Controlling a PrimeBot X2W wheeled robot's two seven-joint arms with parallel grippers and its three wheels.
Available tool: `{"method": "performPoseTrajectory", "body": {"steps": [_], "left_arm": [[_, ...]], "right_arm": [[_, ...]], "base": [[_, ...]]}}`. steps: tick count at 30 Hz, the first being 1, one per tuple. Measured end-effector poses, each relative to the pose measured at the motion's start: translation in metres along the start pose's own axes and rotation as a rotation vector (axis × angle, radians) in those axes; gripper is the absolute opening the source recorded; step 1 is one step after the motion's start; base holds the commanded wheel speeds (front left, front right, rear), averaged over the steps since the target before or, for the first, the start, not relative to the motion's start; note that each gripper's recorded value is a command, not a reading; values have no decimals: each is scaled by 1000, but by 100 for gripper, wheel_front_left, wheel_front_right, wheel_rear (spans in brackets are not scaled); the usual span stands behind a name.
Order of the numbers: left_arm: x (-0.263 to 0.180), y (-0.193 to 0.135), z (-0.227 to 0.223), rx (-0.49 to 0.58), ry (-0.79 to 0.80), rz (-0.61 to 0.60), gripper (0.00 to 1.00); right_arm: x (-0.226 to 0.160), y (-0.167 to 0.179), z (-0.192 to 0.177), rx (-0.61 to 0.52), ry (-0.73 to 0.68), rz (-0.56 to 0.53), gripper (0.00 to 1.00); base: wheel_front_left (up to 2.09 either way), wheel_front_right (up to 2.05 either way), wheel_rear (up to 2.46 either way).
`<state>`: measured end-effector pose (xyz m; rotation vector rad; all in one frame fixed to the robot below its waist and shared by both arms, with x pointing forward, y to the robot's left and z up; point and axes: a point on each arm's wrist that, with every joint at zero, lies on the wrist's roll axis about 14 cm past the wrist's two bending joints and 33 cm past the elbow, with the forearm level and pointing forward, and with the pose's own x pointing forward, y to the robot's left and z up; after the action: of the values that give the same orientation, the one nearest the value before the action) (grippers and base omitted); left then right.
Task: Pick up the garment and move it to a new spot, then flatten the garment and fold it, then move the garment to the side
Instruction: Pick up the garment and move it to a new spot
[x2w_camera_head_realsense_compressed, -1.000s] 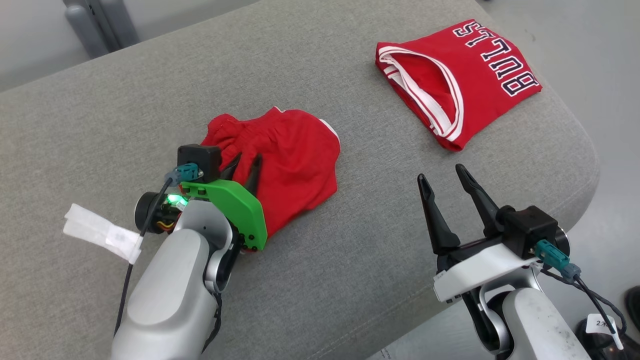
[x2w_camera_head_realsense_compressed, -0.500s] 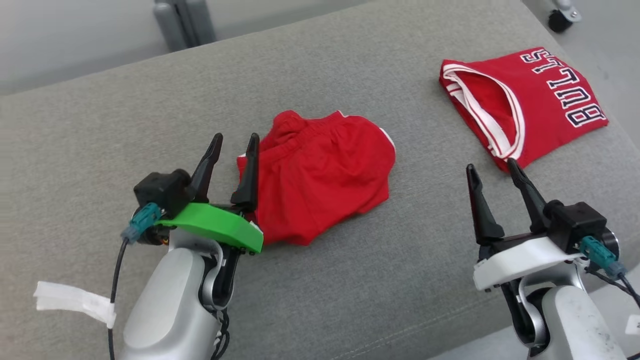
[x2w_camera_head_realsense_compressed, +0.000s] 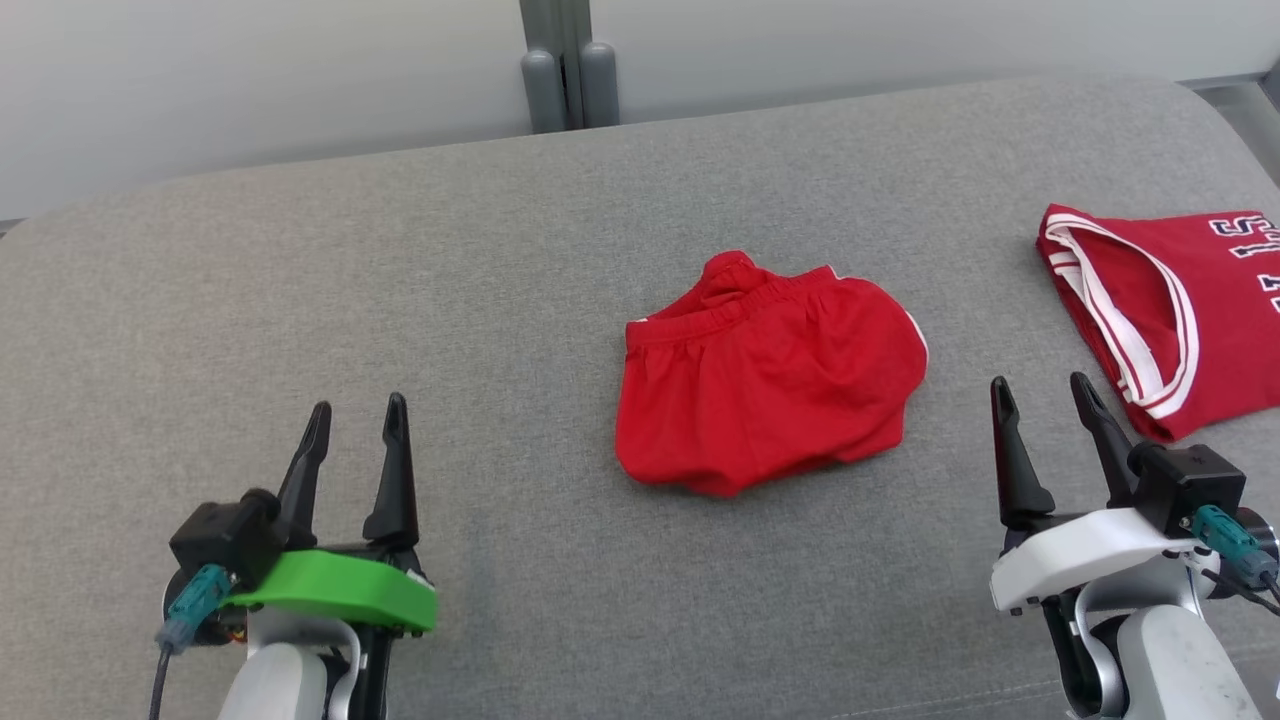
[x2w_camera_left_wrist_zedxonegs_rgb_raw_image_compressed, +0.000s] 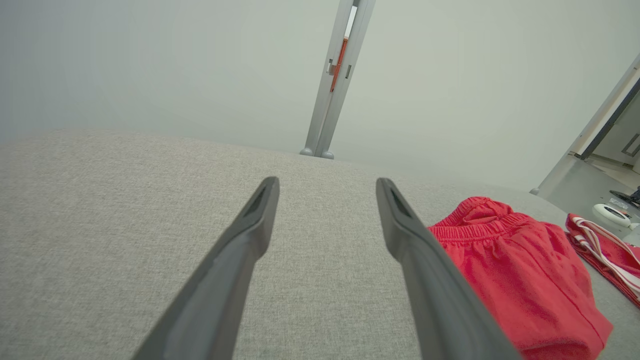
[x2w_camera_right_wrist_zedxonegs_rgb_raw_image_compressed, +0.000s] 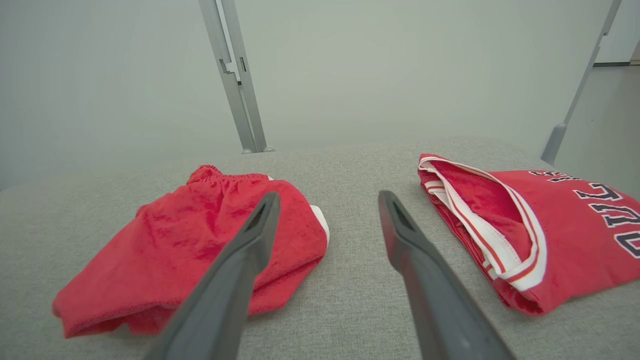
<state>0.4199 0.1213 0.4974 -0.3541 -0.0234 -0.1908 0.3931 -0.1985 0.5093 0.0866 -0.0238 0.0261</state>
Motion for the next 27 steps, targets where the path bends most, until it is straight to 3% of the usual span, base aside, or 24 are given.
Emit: {"method": "performPoseTrajectory", "body": {"steps": [10, 27], "left_arm": [[-39, 30, 12, 69, -30, 89, 100], [-43, 31, 0, 74, 3, 97, 100]], "right_arm": [[-4, 10, -7, 14, 12, 24, 100], [-3, 17, -12, 23, 21, 37, 100]], "base": [[0, 0, 0], [0, 0, 0]]}}
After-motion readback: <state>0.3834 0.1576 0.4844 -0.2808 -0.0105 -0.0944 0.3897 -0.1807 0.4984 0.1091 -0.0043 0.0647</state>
